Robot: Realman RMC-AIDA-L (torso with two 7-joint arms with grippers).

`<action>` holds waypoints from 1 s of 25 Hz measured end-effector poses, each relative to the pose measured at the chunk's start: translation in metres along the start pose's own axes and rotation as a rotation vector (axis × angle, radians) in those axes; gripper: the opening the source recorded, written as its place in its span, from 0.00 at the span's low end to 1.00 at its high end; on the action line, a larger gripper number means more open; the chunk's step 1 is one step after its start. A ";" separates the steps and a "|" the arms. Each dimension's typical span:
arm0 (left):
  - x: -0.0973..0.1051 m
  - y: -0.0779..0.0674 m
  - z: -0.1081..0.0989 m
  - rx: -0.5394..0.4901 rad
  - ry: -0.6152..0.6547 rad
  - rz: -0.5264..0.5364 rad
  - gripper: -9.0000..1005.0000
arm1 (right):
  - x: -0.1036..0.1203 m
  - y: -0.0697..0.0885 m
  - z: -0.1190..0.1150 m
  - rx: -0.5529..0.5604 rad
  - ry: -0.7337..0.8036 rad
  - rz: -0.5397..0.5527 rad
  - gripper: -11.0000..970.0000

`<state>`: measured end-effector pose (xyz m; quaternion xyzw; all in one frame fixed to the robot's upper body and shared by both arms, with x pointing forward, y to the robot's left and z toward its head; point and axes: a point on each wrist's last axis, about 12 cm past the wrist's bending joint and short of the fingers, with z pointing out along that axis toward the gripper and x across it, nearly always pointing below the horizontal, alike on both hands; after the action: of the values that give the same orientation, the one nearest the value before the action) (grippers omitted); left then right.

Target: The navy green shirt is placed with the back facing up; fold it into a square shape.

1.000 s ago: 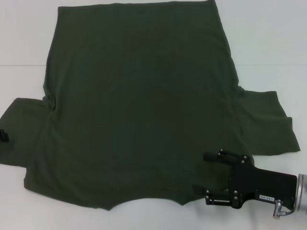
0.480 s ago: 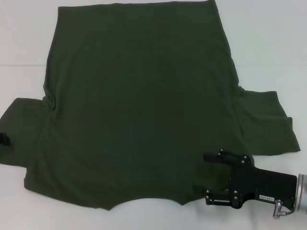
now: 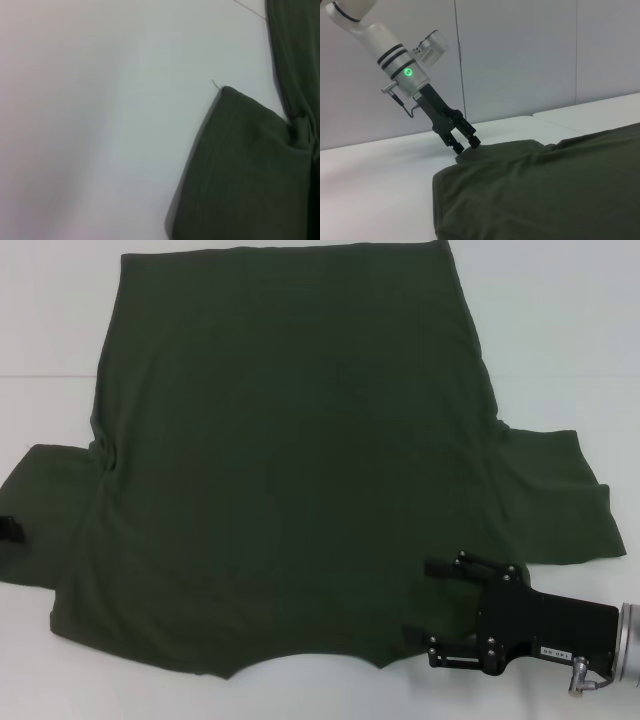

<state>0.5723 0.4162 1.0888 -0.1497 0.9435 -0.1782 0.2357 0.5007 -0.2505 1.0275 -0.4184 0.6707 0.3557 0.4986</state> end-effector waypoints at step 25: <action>0.001 -0.015 0.010 0.035 0.017 0.015 0.76 | 0.000 0.002 0.002 -0.008 -0.004 0.005 0.94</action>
<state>0.5793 0.3996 1.0867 -0.1372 0.9433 -0.1940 0.2316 0.5001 -0.2480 1.0268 -0.4179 0.6693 0.3604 0.4975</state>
